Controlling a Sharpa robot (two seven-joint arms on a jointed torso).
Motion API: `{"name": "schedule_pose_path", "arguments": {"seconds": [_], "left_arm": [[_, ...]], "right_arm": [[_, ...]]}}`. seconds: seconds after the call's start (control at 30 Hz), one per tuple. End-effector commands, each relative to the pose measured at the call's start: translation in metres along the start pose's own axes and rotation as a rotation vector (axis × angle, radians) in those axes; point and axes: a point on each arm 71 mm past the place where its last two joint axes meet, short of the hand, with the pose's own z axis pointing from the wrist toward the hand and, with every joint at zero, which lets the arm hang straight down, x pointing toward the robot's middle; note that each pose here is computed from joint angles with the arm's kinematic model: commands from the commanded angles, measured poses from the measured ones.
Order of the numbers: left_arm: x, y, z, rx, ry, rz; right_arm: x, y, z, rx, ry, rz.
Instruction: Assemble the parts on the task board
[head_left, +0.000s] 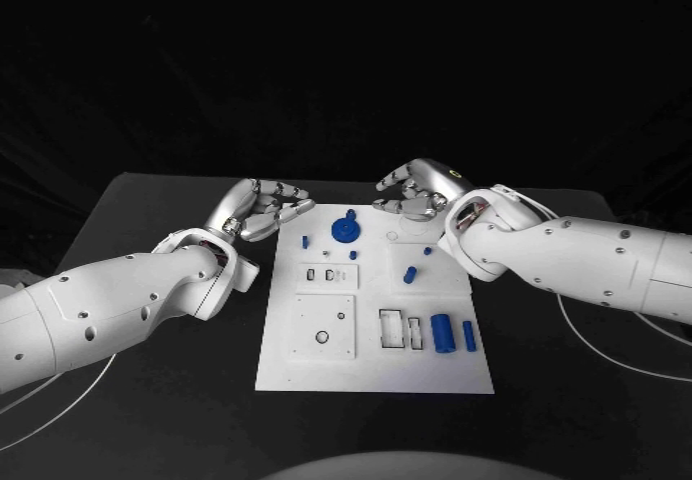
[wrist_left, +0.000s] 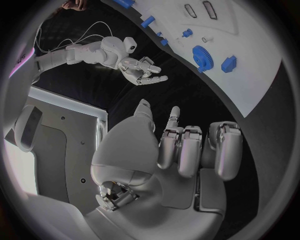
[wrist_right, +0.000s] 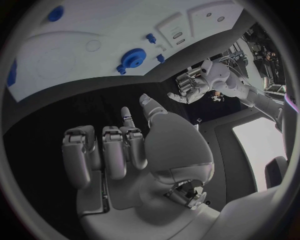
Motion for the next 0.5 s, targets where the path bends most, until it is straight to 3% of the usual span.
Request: {"name": "schedule_pose_path", "arguments": {"seconds": [0.03,0.2,0.5], "left_arm": [[0.0012,-0.0020,0.0010,0.018,0.005,0.001],[0.0010,-0.0017,0.0009,0.018,0.005,0.001],[0.0013,0.0001,0.0004,0.015,0.005,0.002]], "right_arm": [[-0.007,-0.006,-0.007,0.014,-0.025,0.037],[-0.019,-0.029,-0.023,0.066,-0.020,0.022],[-0.028,-0.065,-0.047,0.142,-0.019,-0.003]]}}
